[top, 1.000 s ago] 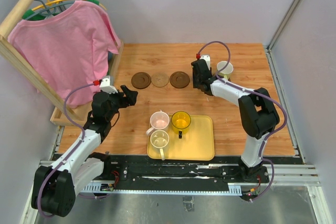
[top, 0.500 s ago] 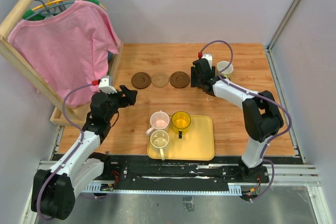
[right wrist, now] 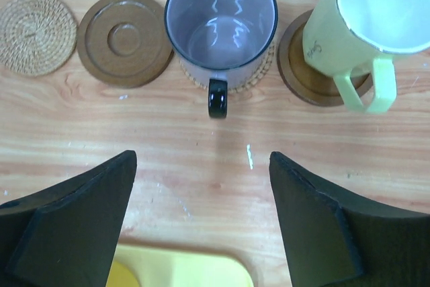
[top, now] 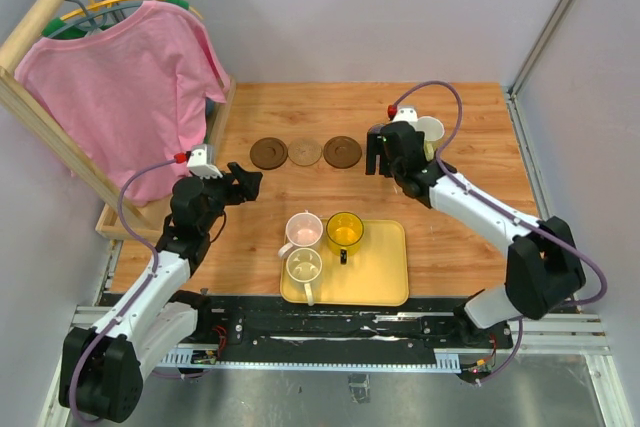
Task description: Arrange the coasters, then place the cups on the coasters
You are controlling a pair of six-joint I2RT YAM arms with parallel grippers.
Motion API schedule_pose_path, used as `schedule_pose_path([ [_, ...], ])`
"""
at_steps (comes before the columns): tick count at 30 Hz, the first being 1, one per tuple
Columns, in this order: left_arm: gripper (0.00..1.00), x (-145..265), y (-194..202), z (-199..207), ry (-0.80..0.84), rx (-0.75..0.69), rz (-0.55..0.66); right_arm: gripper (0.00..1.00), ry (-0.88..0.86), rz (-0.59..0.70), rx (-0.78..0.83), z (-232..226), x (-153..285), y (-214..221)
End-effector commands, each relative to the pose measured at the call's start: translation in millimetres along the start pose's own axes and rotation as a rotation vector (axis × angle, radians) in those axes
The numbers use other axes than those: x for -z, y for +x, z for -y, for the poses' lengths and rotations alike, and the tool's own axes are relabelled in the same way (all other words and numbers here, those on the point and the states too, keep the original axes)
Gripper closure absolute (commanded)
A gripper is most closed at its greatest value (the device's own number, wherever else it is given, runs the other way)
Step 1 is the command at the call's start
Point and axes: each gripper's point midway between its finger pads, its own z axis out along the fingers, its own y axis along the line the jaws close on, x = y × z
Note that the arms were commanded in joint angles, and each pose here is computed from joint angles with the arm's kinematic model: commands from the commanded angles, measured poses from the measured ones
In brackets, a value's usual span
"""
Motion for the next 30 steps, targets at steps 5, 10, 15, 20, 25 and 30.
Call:
schedule_pose_path([
  [5,0.19,-2.1,2.3,1.3,0.017,-0.017,0.036,0.19,-0.019,0.035,0.031,-2.9,51.5,15.6],
  [10,0.19,-5.9,3.2,3.7,0.026,-0.021,0.073,0.20,-0.027,0.115,0.033,-3.5,70.0,13.1],
  [15,0.19,-9.1,3.0,2.5,0.019,-0.025,0.078,0.20,-0.039,0.170,0.074,-13.6,78.0,16.8],
  [20,0.19,-6.2,6.5,-1.7,0.006,-0.030,0.082,0.18,-0.077,0.228,0.184,-45.7,81.9,26.6],
  [25,0.18,-4.8,6.7,-10.7,-0.036,-0.046,0.095,0.15,-0.067,0.300,0.295,-75.5,89.4,23.7],
  [30,0.18,-5.2,11.0,-23.5,-0.089,-0.041,0.115,0.13,-0.085,0.310,0.319,-85.9,92.9,18.7],
])
